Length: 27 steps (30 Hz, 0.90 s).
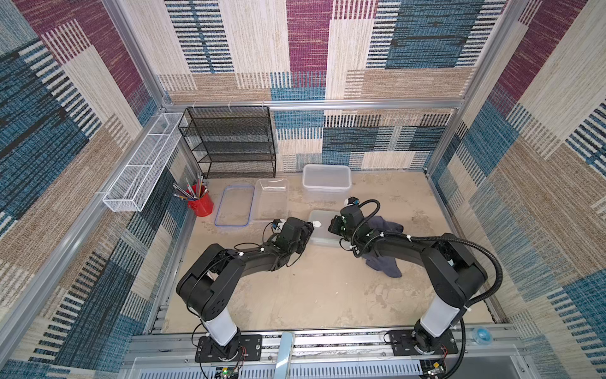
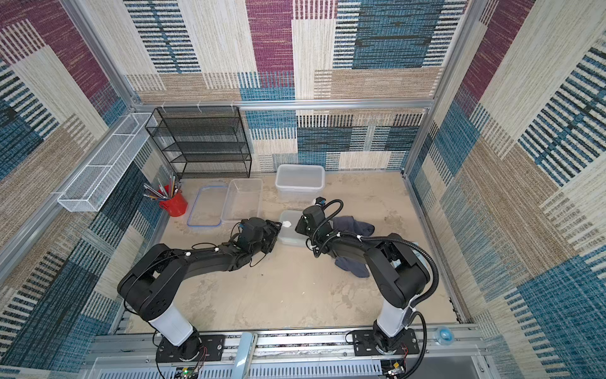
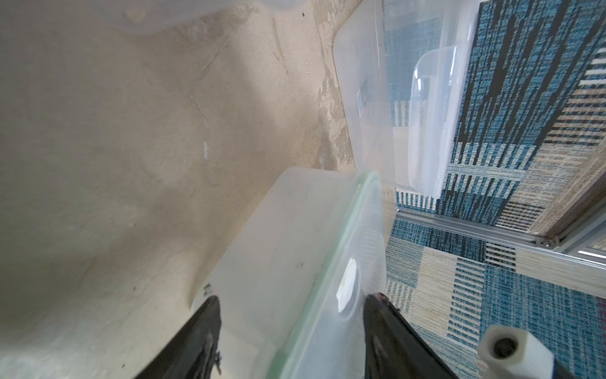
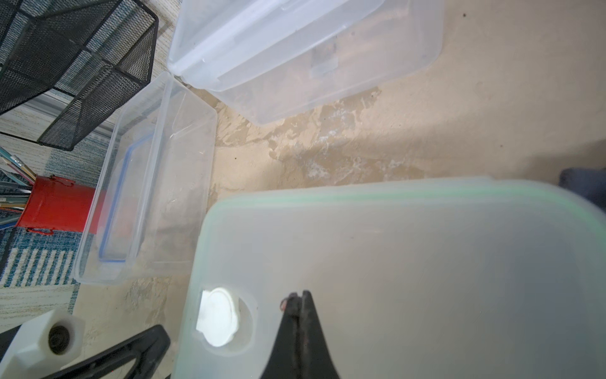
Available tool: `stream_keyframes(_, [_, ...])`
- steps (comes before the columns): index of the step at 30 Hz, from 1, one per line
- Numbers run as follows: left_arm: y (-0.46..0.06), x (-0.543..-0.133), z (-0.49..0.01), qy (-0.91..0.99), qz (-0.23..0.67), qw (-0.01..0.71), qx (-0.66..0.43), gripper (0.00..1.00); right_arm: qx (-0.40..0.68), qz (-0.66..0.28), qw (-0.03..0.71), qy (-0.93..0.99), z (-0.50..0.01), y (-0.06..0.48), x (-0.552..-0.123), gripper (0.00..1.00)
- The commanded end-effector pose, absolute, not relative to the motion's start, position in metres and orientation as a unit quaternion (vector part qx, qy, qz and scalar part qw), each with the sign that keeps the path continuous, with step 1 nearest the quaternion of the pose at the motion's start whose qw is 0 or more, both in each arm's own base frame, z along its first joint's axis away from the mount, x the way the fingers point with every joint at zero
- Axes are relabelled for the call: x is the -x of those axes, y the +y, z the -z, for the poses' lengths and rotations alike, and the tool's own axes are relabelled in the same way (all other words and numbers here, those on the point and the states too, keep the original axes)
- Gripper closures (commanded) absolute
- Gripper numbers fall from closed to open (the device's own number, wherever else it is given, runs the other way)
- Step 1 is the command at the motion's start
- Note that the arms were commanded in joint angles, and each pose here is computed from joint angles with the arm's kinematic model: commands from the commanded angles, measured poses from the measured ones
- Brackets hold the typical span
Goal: Wipe the insides of the lunch boxes
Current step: Open the fastener of the lunch box.
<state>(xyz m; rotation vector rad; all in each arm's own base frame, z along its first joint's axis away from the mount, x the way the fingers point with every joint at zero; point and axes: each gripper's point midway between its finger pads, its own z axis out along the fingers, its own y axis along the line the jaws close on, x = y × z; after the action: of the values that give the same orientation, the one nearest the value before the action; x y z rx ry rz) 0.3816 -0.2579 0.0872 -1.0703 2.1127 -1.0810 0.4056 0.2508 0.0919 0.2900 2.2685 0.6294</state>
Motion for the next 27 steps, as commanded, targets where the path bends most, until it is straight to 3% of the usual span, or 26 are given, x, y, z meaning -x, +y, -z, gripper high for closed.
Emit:
stream_keyframes(1, [-0.264, -0.385, -0.089, 0.774, 0.421, 0.257, 0.397, 0.30, -0.099, -0.175, 0.266, 0.943, -0.031, 0.230, -0.366, 1.00])
stream_keyframes(19, [-0.269, -0.398, -0.097, 0.734, 0.470, 0.278, 0.404, 0.41, -0.103, -0.182, 0.221, 0.953, 0.004, 0.230, -0.349, 1.00])
stream_keyframes(27, [-0.271, -0.400, -0.097, 0.727, 0.481, 0.277, 0.404, 0.53, -0.107, -0.182, 0.211, 0.954, 0.012, 0.229, -0.344, 1.00])
